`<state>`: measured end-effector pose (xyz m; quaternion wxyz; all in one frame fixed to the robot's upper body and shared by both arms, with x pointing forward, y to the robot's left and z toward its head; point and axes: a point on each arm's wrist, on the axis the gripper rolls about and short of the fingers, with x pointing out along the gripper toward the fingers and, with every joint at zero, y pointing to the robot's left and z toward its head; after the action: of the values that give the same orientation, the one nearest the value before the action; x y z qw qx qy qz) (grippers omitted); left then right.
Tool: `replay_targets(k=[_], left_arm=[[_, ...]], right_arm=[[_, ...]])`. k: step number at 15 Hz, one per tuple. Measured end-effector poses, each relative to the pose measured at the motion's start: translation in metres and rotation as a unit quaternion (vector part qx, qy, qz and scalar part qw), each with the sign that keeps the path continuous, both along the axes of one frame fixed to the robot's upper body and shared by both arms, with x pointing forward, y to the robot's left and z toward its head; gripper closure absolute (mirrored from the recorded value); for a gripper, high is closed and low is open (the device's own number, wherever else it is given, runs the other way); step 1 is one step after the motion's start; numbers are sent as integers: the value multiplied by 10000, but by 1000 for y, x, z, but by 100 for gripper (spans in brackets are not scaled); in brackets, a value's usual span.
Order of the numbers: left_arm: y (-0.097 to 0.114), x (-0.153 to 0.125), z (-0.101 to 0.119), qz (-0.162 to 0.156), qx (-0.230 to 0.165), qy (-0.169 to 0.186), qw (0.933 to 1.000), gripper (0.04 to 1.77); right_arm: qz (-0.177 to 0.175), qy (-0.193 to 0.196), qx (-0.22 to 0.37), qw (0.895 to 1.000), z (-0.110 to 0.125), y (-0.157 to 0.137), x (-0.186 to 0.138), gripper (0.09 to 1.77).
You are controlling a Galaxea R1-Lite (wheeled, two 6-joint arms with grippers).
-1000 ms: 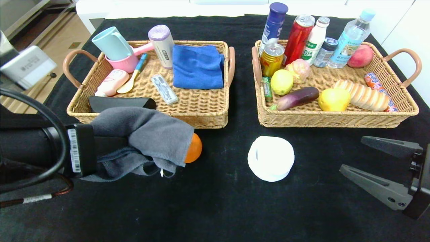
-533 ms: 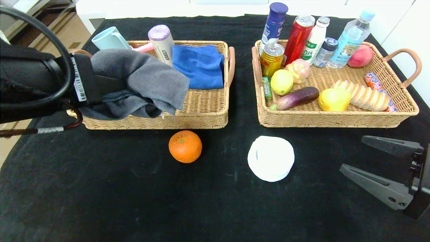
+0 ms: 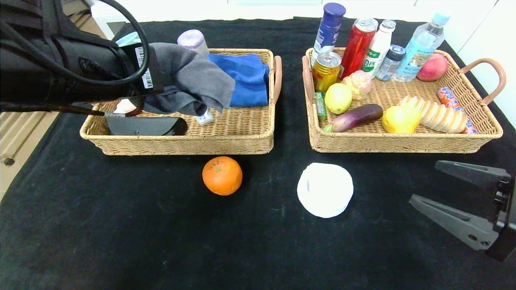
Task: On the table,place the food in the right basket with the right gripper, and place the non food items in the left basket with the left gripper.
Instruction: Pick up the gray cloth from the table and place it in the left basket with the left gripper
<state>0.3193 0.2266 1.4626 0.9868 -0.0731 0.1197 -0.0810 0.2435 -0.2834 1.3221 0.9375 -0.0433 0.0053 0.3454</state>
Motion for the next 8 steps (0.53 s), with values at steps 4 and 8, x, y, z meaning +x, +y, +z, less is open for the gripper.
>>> replay_targets(k=[4,8], left_arm=[[-10,27,-1,22,126,-2,9999,156],[-18,44,-5,-1,284,23,9996,156]], right_arm=[[-16,-49,19,10000,2,-1,-1,15],[-27,-77,29,10000,3,-1,-1,15]])
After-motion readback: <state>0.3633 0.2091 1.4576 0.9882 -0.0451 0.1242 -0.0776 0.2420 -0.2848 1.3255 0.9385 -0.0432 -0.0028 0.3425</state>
